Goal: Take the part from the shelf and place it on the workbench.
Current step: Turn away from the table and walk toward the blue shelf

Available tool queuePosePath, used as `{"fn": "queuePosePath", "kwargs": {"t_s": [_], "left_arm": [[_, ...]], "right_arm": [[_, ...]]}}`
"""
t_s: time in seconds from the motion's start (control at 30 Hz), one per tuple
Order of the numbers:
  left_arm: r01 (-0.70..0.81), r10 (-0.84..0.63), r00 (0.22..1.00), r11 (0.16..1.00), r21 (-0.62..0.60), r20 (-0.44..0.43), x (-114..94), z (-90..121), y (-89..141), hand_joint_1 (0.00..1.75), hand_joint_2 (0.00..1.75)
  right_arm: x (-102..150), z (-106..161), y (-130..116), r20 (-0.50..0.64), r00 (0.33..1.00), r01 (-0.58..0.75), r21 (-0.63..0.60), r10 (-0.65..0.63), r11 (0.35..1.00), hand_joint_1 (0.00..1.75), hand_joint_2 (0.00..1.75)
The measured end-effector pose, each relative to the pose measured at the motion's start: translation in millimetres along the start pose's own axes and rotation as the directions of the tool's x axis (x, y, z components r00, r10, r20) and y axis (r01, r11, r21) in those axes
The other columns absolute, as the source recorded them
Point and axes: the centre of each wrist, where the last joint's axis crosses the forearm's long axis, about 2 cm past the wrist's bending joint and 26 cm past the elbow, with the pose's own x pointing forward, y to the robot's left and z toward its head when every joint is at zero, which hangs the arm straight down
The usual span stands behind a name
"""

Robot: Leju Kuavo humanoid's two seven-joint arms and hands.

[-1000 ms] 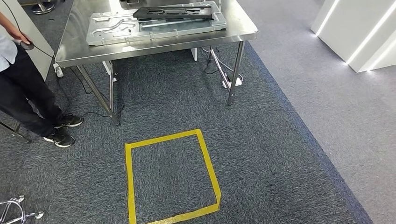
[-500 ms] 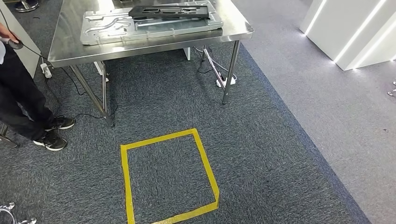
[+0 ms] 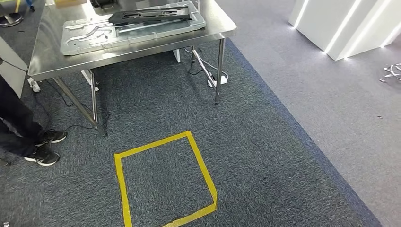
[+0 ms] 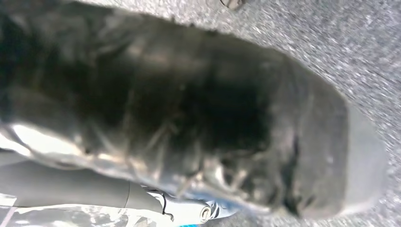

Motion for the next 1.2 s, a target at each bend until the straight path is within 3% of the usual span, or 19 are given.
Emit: {"fn": "queuePosePath", "kwargs": {"t_s": [1.2], "left_arm": [[0.002, -0.002, 1.000, 1.000, -0.004, 0.000, 0, -1, 1, 0.00, 0.00]], "right_arm": [[-5, 12, 12, 0.008, 0.997, -0.077, 0.157, 0.077, 0.985, 0.00, 0.00]]}}
